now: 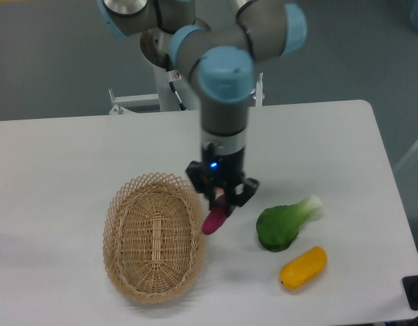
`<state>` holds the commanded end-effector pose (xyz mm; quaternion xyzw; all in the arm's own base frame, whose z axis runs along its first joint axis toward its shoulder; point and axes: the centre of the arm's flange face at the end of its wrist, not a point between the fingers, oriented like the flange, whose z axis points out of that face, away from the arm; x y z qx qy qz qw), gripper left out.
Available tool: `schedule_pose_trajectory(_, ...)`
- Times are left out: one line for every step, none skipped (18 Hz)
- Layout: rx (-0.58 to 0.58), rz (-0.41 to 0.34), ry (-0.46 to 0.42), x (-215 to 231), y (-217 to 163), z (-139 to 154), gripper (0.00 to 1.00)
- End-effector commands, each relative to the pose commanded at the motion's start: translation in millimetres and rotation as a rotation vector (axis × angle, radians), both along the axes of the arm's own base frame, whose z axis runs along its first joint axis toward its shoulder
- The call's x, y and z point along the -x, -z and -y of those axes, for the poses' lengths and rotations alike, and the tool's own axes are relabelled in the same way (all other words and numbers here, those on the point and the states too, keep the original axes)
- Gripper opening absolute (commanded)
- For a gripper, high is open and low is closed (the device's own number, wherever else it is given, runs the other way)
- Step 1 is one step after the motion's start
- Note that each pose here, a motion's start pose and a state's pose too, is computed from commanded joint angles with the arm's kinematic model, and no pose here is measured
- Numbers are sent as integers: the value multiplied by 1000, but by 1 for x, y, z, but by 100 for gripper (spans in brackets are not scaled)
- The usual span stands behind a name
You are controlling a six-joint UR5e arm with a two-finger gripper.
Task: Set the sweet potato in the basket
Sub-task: 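Carry the sweet potato over the wicker basket and lower it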
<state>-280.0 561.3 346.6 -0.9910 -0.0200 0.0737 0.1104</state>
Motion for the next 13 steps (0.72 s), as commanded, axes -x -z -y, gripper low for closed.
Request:
schedule_pose_trajectory(19,-9,0,-13,7,-9,30)
schedule_pose_trajectory(30,-22,4,-27,12,-18,30)
schedule_pose_trajectory(27,-29,-2,-37,18,-24,30)
schedule_pose_trajectory(28,-27,-12,-43,28,-31,30)
schedule_pose_trajectory(41,-35,-16,-48,37,-36,30)
schedule_pose_trajectory(64,-47,-6,-55,47,-40,30)
schedule_pose_trajectory(88,-65,4,-59,55,-43,30)
schedule_pose_trajectory(113,-77,18,-62,64,-46,30)
schedule_pose_trajectory(135,-81,33,-64,74,-47,30)
schedule_pose_trajectory(155,-87,47,-64,82,-49,30)
schedule_pose_trajectory(170,-92,53,-64,88,-50,30)
schedule_pose_trajectory(174,-96,55,-65,90,-50,30)
schedule_pose_trajectory(180,-95,57,-66,94,-51,30)
